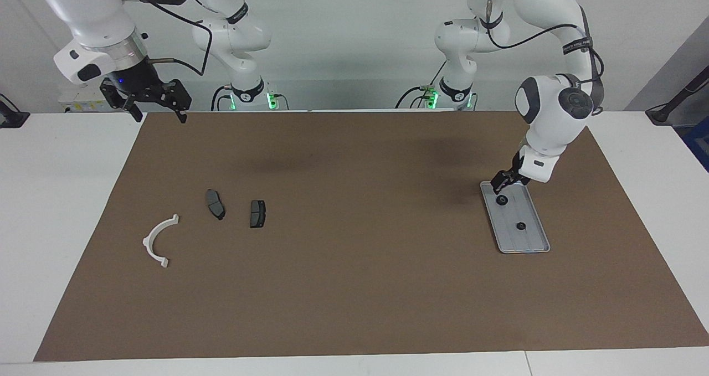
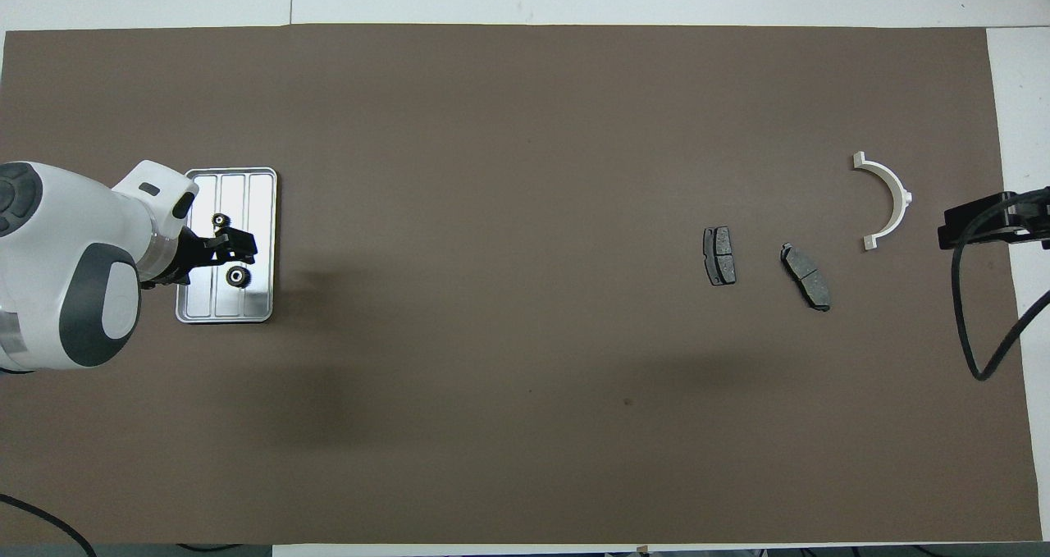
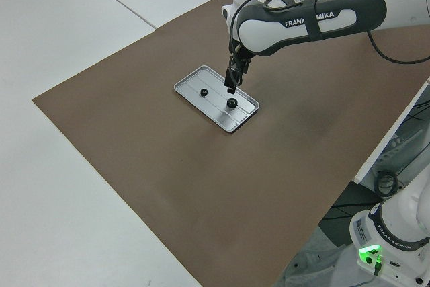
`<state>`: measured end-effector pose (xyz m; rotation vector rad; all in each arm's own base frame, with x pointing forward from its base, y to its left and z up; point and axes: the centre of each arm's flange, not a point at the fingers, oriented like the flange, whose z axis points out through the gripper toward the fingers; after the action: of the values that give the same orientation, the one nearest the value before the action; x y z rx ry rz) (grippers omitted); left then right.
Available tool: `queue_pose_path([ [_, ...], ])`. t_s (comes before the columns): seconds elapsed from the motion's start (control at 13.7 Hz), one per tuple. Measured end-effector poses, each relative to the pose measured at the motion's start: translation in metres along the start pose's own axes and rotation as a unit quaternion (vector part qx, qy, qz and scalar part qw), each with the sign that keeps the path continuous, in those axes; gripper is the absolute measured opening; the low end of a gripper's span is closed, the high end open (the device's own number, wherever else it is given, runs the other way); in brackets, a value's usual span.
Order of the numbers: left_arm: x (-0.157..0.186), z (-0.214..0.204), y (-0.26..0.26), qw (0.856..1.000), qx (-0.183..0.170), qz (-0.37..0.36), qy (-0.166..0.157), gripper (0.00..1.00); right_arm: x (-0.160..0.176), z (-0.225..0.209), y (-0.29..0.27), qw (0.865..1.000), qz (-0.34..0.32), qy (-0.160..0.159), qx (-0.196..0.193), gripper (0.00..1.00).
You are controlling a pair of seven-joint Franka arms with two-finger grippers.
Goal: Place bearing gear from tray to pile
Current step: 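Reach the left gripper down to the tray and grasp a dark gear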
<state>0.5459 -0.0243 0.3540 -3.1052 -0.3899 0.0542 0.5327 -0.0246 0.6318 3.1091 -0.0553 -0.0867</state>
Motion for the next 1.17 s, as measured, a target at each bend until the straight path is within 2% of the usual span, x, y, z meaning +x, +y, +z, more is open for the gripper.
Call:
queue_pose_path([
  [0.15,0.003,0.017,-0.001,1.000,0.001,0.001,-0.002,1.00,0.000,0.000,0.000,1.000,0.000,0.000,0.000,1.00],
  [0.36,0.006,0.028,-0.003,1.000,0.002,0.004,-0.005,0.90,0.000,0.000,0.000,1.000,0.000,0.000,0.000,1.00],
  [0.66,0.002,0.047,-0.004,1.000,0.004,0.005,-0.009,0.90,0.000,0.000,0.000,1.000,0.000,0.000,0.000,1.00],
  [0.73,0.001,0.051,-0.004,1.000,0.004,0.007,-0.010,0.81,0.000,0.000,0.000,1.000,0.000,0.000,0.000,1.00],
  [1.17,0.000,0.060,-0.004,1.000,0.005,0.019,-0.012,0.80,0.000,0.000,0.000,1.000,0.000,0.000,0.000,1.00],
])
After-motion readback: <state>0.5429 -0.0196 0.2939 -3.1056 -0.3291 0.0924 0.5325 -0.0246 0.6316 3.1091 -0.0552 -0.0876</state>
